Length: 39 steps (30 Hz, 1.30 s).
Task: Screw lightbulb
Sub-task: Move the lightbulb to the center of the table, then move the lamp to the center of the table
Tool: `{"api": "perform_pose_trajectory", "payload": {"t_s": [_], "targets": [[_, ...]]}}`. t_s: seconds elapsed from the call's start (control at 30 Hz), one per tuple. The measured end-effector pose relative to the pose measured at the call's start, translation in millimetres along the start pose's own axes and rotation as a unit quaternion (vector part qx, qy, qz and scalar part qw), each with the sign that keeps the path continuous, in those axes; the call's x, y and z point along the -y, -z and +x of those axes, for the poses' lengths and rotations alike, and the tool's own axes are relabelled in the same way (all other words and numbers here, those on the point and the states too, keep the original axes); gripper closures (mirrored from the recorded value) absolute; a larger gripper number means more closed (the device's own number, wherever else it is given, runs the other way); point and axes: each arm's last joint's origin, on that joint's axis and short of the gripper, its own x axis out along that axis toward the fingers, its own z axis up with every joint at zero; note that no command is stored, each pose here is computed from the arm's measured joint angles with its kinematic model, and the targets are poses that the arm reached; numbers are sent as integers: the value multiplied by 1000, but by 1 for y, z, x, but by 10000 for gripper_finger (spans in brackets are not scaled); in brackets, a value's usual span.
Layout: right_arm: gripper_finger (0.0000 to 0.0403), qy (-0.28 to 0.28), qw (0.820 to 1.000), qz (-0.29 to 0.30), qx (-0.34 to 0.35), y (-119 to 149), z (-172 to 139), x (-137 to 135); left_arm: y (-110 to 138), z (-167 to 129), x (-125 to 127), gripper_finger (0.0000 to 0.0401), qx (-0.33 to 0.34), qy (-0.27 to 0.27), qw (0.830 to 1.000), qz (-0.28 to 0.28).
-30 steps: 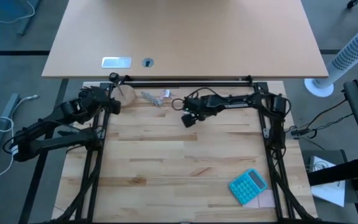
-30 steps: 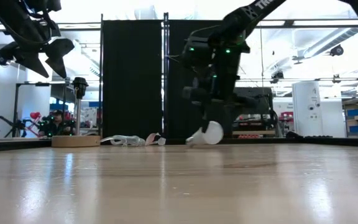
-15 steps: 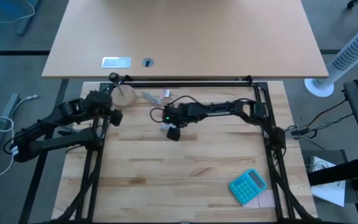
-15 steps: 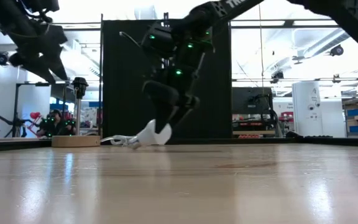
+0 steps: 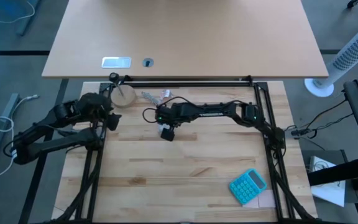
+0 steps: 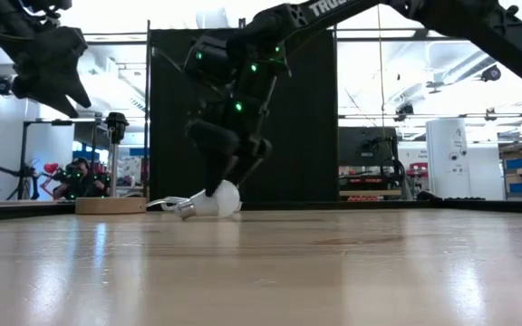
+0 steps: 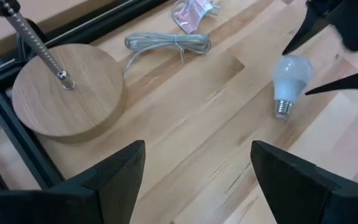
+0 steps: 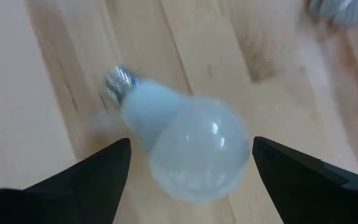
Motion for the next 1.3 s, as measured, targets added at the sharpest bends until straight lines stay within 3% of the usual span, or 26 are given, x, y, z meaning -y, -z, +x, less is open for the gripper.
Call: {"api": "perform_pose_trajectory", "payload": {"t_s": [0.23, 0.47, 0.57, 0.7, 0.9, 1.07, 1.13, 1.23, 1.3], "targets": [[68, -1, 1000, 16, 6, -3, -36, 5, -1, -12, -2, 117, 22, -5, 999, -25], [68, -3, 995, 66, 75, -13, -94, 22, -1, -19, -9, 117, 82, -94, 984, -124], [68, 26, 989, 90, 112, -16, -119, 35, -4, -23, -12, 117, 144, -113, 975, -129], [68, 81, 978, 106, 158, -17, -153, 51, 3, -27, -15, 117, 223, -98, 962, -126], [70, 121, 965, 122, 196, -11, -187, 60, 20, -4, -17, 117, 281, -81, 949, -121], [69, 126, 962, 129, 204, -10, -193, 60, 24, 33, -14, 117, 294, -100, 949, -52], [69, 126, 962, 129, 204, -10, -193, 60, 22, 45, -12, 117, 318, -105, 941, -57], [70, 125, 963, 127, 202, -9, -193, 58, 25, 63, -13, 117, 324, -150, 930, -81], [69, 126, 965, 123, 192, -8, -192, 57, 29, 70, -17, 117, 332, -214, 912, -111]]}}
